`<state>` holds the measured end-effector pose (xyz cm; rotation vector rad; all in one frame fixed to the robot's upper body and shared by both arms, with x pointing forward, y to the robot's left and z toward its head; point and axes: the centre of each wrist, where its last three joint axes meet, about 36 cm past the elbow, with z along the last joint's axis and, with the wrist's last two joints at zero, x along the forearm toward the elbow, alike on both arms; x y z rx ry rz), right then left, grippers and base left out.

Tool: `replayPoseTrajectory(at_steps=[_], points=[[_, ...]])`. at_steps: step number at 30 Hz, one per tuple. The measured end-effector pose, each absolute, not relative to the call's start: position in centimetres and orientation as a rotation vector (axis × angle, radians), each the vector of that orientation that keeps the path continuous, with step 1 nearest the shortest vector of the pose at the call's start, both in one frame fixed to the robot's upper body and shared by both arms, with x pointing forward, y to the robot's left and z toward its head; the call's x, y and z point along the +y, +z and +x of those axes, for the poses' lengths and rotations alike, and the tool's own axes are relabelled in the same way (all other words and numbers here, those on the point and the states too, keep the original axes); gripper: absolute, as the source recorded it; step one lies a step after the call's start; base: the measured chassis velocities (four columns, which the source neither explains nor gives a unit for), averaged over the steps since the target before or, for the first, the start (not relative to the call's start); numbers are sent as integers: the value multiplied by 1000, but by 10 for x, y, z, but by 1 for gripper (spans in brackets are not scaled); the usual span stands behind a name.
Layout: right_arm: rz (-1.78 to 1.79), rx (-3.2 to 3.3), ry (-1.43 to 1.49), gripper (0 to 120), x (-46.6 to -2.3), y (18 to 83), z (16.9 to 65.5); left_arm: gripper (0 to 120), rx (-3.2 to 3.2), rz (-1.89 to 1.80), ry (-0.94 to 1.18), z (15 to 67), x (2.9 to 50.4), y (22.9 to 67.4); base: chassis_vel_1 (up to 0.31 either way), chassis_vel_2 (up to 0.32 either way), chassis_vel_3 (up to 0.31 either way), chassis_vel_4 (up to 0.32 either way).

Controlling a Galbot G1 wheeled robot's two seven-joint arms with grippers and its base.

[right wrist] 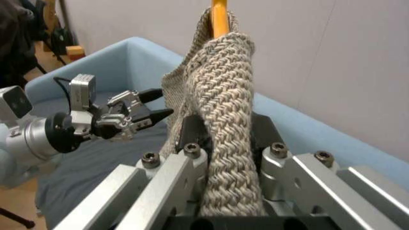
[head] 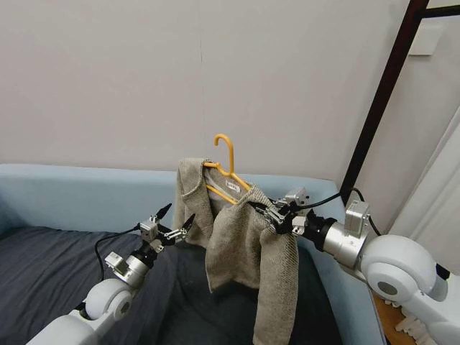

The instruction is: Pick up the clothes from the sofa and hang them on the clothes hanger.

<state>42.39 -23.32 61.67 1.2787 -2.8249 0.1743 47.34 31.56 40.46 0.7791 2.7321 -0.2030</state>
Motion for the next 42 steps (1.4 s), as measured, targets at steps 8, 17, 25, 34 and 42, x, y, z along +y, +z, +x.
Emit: replayPoseTrajectory(at_steps=[8,17,25,34,42], points=[[1279,-2825,187,9,-232,616,426,47,2680,864,-262,473,310,400,0,0,0,0],[1173,-2850,221,9,-230,617,422,15,2651,805,-150,468,305,415,0,0,0,0],[1178,-2838,145,9,-218,623,411,0,2652,763,78,467,290,416,0,0,0,0],[1179,-2846,107,9,-214,625,408,0,2621,738,114,472,271,422,0,0,0,0],[1073,-2876,101,9,-214,621,412,0,2515,846,116,452,251,470,0,0,0,0]])
